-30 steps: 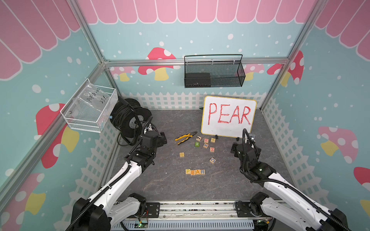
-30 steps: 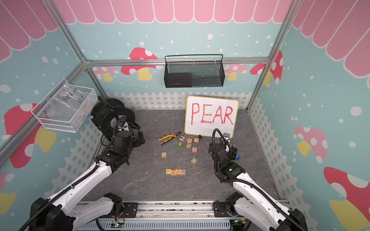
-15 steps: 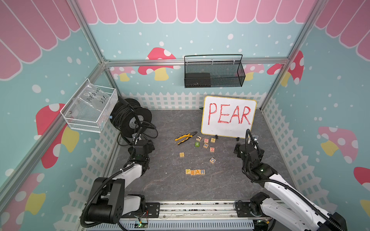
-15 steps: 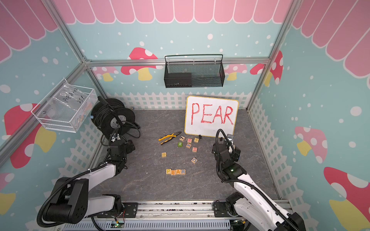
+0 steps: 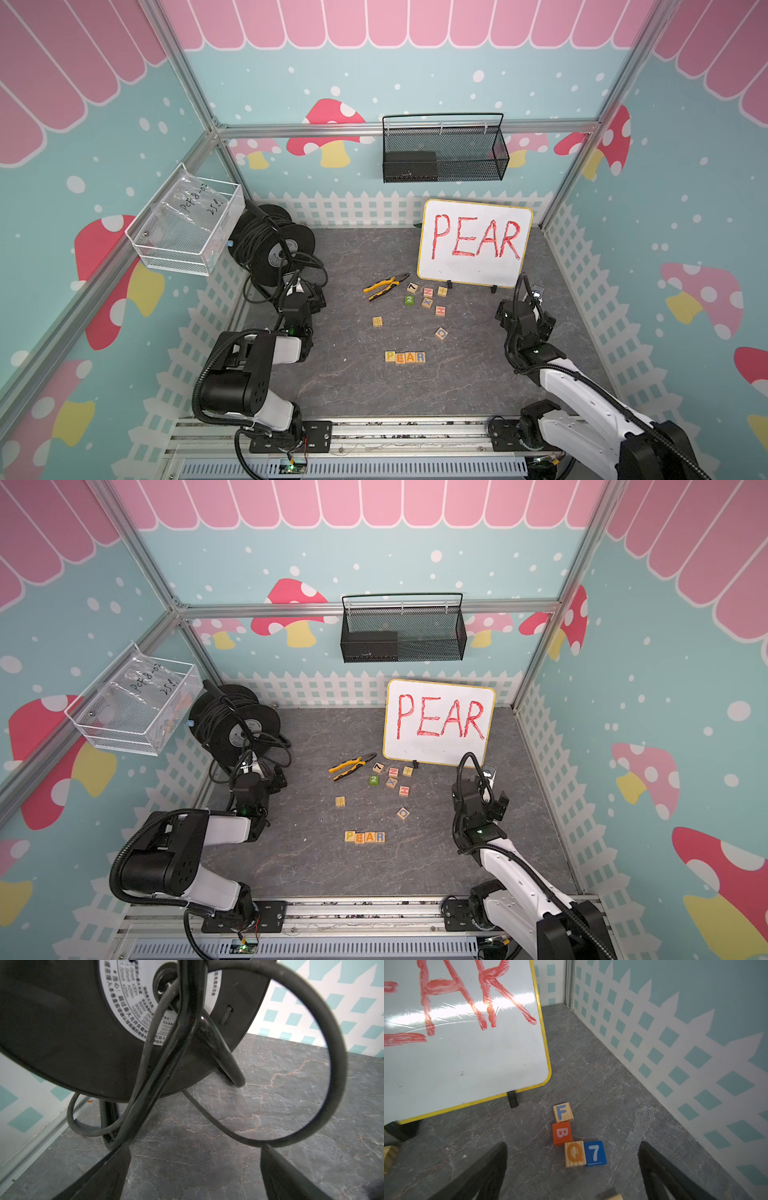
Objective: Spell the uppercase word “pear” with letter blocks
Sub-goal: Reset both arms
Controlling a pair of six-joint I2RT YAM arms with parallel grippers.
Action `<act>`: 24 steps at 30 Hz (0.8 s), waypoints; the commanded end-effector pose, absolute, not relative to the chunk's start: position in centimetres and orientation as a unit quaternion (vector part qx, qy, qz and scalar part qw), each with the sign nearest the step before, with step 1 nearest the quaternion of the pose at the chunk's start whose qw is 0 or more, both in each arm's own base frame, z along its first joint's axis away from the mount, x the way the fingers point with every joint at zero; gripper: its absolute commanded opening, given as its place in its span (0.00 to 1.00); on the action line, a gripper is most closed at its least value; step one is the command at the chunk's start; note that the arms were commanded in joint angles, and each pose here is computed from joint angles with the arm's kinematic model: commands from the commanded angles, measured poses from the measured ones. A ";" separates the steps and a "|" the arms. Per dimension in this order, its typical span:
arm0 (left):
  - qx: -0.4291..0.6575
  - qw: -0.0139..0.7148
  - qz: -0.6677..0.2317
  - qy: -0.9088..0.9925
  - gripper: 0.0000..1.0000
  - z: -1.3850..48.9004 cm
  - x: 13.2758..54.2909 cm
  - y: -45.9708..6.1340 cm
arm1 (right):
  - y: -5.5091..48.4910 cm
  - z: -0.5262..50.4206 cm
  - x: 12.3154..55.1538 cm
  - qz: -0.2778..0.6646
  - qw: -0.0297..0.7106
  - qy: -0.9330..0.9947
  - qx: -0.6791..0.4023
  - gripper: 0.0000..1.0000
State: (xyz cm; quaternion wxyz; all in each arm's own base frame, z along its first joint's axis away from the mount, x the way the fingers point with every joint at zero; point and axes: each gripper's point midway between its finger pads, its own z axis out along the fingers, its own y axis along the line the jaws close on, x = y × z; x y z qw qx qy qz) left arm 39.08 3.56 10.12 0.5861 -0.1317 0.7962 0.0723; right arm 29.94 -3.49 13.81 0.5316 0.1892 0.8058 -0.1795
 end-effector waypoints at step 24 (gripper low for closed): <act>-0.106 0.612 0.062 0.781 0.99 11.7 39.9 2.9 | -2.9 15.2 35.2 -0.160 0.686 0.708 0.033 0.99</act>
